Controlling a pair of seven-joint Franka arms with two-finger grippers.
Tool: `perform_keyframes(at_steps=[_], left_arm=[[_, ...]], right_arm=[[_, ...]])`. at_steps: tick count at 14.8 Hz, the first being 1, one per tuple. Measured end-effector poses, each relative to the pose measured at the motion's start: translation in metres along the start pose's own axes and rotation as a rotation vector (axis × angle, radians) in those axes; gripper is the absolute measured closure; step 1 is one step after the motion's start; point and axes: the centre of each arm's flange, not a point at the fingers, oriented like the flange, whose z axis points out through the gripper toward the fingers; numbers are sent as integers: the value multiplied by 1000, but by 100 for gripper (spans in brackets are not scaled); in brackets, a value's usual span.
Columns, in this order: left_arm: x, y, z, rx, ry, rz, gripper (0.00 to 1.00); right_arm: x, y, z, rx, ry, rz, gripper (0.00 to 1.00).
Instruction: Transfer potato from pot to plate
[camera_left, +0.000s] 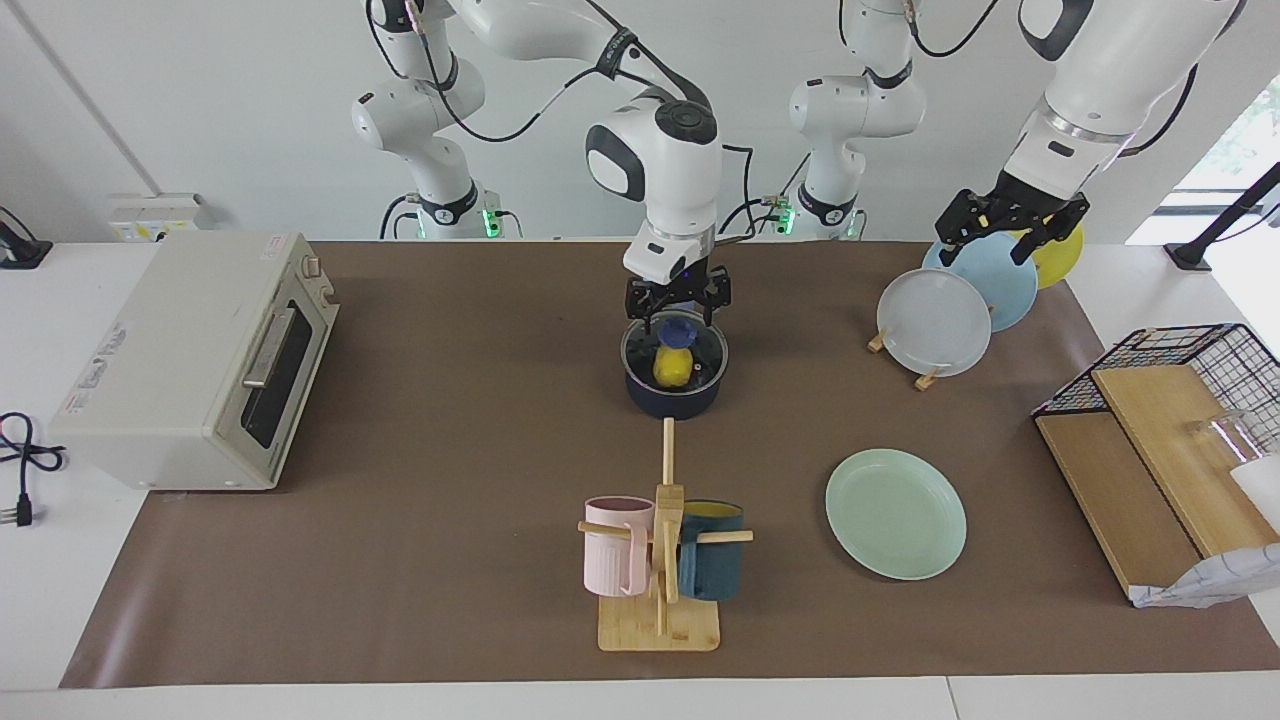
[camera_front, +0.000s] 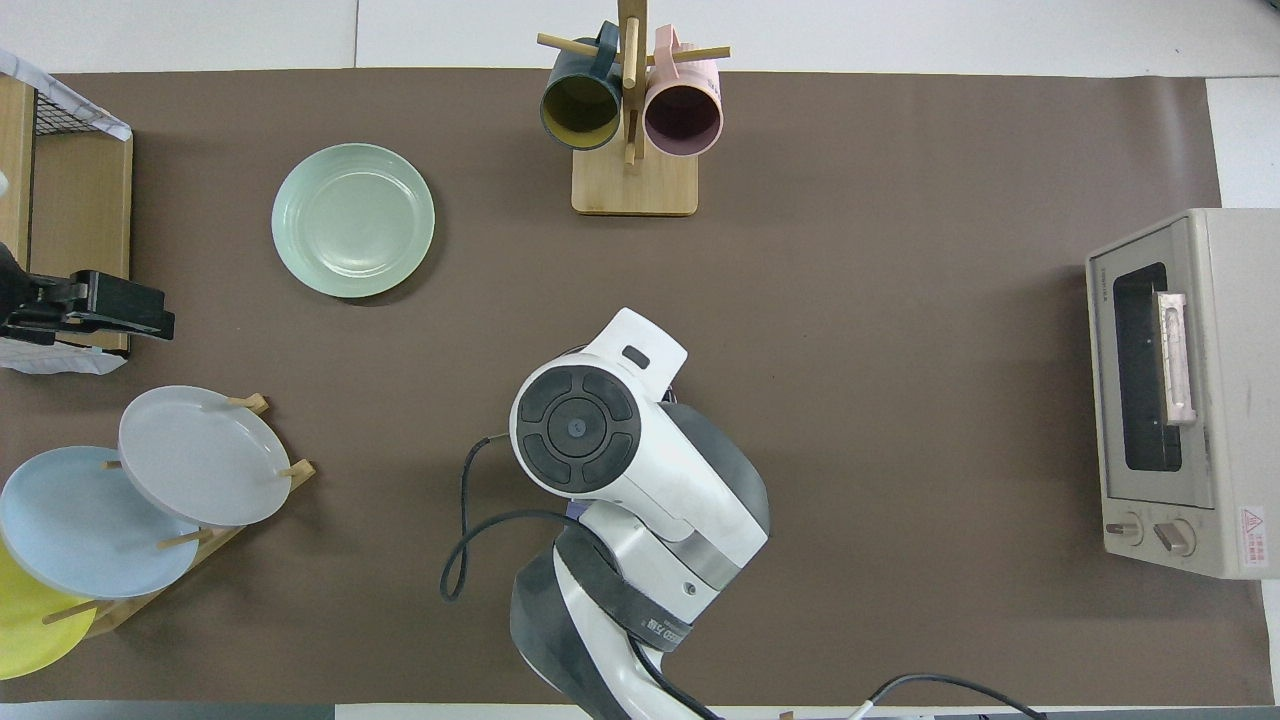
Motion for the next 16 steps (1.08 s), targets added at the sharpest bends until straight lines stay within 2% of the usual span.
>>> perform_keyframes(at_steps=[7,9,10,11,12,14,16], left_arm=[[0,0,0,0,1,0,0],[0,0,0,0,1,0,0],[0,0,0,0,1,0,0],[0,0,0,0,1,0,0],[0,0,0,0,1,0,0],[0,0,0,0,1,0,0],[0,0,0,0,1,0,0]], right_arm=[[-1,0,6,10,14,-4,0],[-2,0,7,9,13,-4,3],[-2,0,7,9,13,-4,10],[-2,-1,7,10,13,-5,10],[-2,-1,7,10,13,-5,16],[-3,-2,7,12,16,-7,35],[-3,-2,7,11,16,-8,35]])
